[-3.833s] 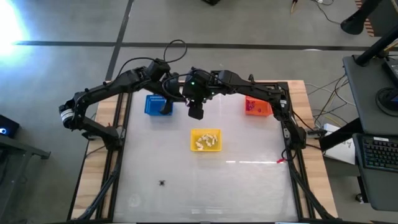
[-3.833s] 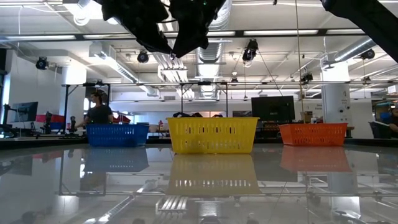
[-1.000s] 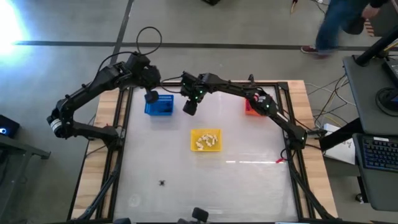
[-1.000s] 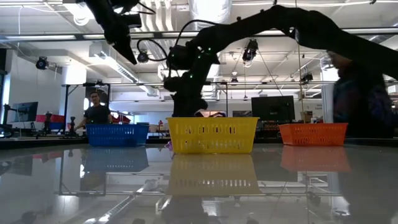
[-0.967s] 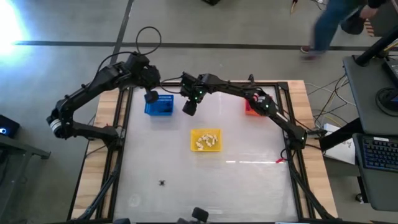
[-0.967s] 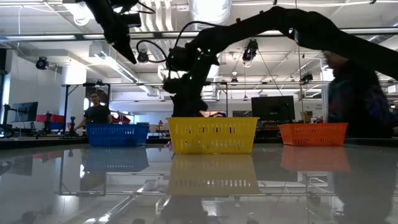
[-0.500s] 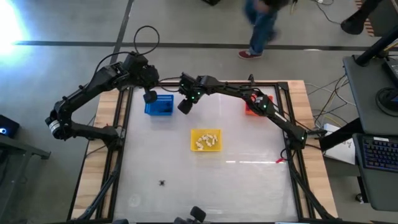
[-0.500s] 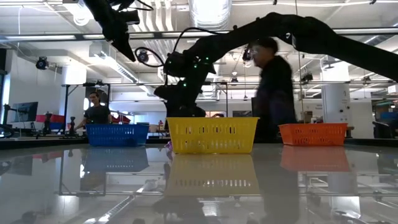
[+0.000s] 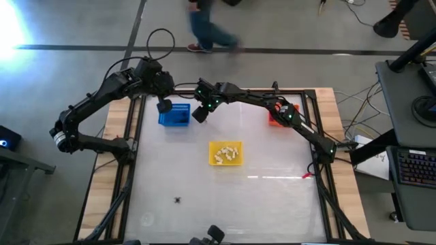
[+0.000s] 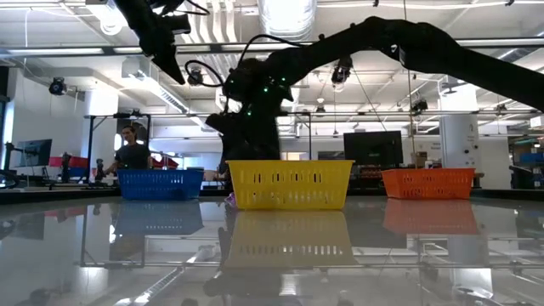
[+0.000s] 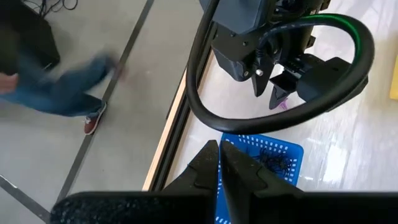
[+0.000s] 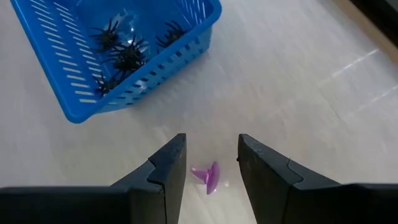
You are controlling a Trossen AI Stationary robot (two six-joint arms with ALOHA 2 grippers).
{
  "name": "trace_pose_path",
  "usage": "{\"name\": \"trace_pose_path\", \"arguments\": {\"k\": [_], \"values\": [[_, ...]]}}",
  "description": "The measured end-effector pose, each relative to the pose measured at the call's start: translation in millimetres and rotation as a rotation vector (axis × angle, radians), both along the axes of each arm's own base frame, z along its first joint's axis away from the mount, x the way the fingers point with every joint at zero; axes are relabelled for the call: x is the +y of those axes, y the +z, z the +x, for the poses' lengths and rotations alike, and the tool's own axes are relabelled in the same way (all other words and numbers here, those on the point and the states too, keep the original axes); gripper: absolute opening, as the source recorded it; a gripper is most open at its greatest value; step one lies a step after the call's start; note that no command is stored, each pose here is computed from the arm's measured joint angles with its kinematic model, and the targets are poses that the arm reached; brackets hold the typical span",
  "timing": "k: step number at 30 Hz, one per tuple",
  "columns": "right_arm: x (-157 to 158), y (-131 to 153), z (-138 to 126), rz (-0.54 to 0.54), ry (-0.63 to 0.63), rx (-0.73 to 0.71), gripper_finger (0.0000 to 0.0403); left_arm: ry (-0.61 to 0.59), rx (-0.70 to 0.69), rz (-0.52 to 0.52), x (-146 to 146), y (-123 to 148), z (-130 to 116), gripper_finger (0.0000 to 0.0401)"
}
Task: Sort Halloween decoration
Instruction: Put the purple witch hat toy into the orange bin
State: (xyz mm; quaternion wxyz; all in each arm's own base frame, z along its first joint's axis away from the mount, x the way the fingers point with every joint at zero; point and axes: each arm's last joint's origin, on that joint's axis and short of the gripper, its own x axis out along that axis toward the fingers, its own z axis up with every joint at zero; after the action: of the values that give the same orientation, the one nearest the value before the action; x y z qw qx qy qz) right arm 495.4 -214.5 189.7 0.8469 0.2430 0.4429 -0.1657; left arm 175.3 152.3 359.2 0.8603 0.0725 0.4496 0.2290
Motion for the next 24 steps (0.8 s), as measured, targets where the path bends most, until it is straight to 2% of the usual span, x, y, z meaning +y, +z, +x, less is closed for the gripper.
{"name": "trace_pose_path", "arguments": {"k": [6, 13, 24], "values": [[0.2, -2.6, -1.3, 0.030, -0.053, 0.020, 0.0137, -0.002, 0.001, 0.001, 0.1, 0.0, 0.1, 0.0000], [-0.2, -4.8, -2.1, 0.031, -0.178, 0.047, 0.0137, -0.004, -0.001, 0.002, 0.2, 0.0, 0.3, 0.0000], [14.8, -8.6, 4.0, 0.069, -0.204, 0.054, 0.0137, -0.004, 0.003, -0.001, 0.0, -0.4, 0.1, 0.0000]]}}
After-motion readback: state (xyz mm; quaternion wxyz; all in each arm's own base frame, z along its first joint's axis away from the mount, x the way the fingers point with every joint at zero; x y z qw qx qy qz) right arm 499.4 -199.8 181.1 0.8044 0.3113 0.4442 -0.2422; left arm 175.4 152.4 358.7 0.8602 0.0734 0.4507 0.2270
